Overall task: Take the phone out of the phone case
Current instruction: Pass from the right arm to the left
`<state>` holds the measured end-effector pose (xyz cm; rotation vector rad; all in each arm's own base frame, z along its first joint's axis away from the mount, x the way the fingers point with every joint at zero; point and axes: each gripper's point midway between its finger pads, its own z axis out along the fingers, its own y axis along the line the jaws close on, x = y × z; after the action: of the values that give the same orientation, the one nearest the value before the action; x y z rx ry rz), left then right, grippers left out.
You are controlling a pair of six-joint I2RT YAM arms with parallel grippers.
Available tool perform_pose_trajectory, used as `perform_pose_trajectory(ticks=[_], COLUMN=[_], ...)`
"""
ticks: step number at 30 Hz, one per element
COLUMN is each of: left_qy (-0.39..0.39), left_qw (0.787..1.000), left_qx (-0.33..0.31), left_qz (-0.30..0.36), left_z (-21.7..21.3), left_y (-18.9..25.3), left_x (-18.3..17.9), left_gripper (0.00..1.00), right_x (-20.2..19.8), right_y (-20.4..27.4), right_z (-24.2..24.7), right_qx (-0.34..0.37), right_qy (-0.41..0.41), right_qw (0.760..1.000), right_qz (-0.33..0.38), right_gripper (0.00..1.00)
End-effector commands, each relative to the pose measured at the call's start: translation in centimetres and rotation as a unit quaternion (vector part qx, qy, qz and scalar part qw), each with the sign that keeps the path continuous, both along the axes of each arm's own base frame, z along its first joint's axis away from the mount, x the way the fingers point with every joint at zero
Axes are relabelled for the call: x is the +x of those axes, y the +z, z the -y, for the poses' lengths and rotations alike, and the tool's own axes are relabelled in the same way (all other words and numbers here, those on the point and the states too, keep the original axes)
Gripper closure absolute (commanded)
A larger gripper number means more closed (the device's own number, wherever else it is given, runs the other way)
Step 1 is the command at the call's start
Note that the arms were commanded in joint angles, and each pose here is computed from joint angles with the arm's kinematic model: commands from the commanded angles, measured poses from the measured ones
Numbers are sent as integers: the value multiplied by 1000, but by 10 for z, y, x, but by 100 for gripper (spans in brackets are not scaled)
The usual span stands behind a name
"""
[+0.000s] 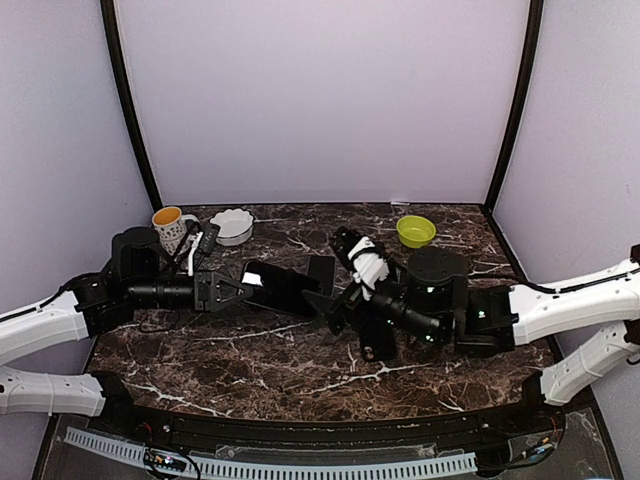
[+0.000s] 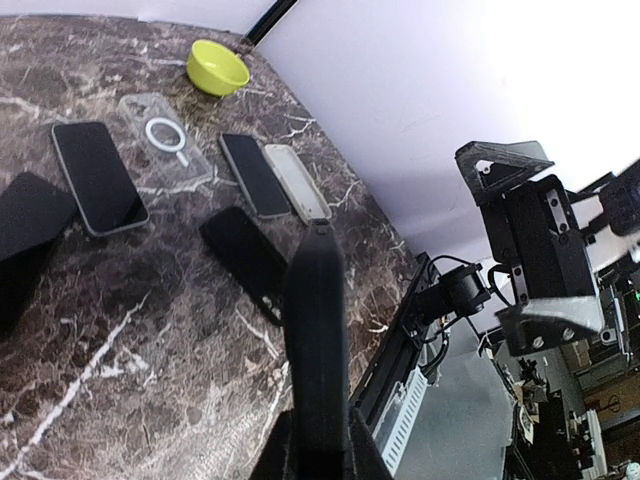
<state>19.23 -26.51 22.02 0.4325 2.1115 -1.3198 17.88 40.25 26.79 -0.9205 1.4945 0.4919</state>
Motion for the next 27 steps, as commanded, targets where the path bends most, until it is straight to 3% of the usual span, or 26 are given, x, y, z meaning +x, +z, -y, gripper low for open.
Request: perform_pose_trajectory(ticks=[1,6,14,27], left_qy=[-10,-32,-65,-90], left_qw=[986,973,945,933], left_qx=[-88,-146,-240,-280], left_qz=[142,178,211,208], left_z=[5,9,9,9], left_y=[94,135,193,210], left_x=[3,-4,-19,-28], left_gripper=[100,100,100,100], right_x=[0,-14,-47,-43], right_y=[23,62,105,142], right_z=[30,58,77,32], right_qx=[101,226,341,366], right_qy=[-2,53,160,219], right_qw=[989,958,908,880], right_qz=[-107,-170,-186,-207], right_gripper=[1,1,4,22])
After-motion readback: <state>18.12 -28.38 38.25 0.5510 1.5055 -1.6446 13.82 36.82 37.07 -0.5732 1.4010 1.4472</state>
